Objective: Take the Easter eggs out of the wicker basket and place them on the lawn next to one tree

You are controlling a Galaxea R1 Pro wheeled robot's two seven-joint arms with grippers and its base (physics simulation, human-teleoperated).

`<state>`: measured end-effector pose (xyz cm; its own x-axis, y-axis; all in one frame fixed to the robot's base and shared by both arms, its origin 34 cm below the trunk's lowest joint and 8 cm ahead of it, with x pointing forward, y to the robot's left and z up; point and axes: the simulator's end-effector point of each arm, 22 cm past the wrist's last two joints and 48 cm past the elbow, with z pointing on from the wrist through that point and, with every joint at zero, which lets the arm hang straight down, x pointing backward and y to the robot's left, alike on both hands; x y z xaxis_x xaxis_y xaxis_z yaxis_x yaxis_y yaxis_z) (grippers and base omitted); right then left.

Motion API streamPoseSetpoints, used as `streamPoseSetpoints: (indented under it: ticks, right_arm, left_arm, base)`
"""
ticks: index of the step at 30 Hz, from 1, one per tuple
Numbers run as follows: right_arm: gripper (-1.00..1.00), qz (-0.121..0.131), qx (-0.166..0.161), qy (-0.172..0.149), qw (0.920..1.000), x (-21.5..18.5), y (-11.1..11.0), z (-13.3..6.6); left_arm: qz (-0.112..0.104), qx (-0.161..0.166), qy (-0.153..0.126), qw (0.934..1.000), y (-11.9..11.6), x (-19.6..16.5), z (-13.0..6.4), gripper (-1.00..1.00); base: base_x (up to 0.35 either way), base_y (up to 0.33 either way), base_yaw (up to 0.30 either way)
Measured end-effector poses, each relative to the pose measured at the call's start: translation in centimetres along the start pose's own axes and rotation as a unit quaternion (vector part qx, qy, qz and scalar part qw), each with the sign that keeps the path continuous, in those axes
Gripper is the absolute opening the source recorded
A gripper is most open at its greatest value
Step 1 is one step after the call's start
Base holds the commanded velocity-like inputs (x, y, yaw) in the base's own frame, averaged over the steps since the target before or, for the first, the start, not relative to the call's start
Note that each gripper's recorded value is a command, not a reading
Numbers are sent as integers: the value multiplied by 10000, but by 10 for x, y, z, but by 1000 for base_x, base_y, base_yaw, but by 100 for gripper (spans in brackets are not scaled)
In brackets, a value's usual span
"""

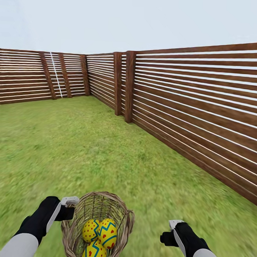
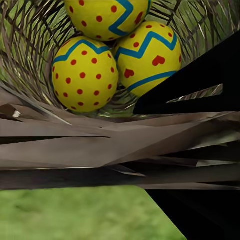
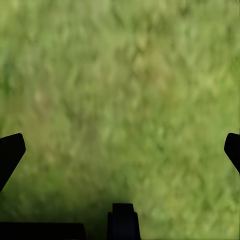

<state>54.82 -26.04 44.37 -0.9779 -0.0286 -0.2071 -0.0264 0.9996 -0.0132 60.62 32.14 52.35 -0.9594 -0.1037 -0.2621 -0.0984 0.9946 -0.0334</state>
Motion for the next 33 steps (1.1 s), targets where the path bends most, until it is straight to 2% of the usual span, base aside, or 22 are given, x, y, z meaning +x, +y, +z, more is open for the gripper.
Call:
streamPoseSetpoints:
  ticks: [9, 13, 21, 28, 33]
  right_arm:
    - [100, 5, -9, 27, 10000, 2, 1, 2]
    - [100, -12, -21, 167, 9999, 14, 2, 6]
    - [100, -15, -6, 218, 9998, 18, 2, 10]
    - [100, -15, -7, 267, 9996, 17, 2, 0]
    - [100, -16, -8, 299, 9996, 19, 2, 2]
  left_arm:
    - [13, -18, 18, 10000, 1, 1, 2, -100]
    - [13, -18, 42, 10000, 1, 3, 3, -100]
    - [11, -25, 99, 9999, 1, 7, 8, -100]
    - [9, -23, 144, 9999, 1, 4, -1, -100]
    - [9, -27, 177, 9998, 1, 7, 1, -100]
  base:
    - [0, 0, 287]
    - [0, 0, 219]
    - [0, 0, 204]
    - [0, 0, 201]
    - [0, 0, 201]
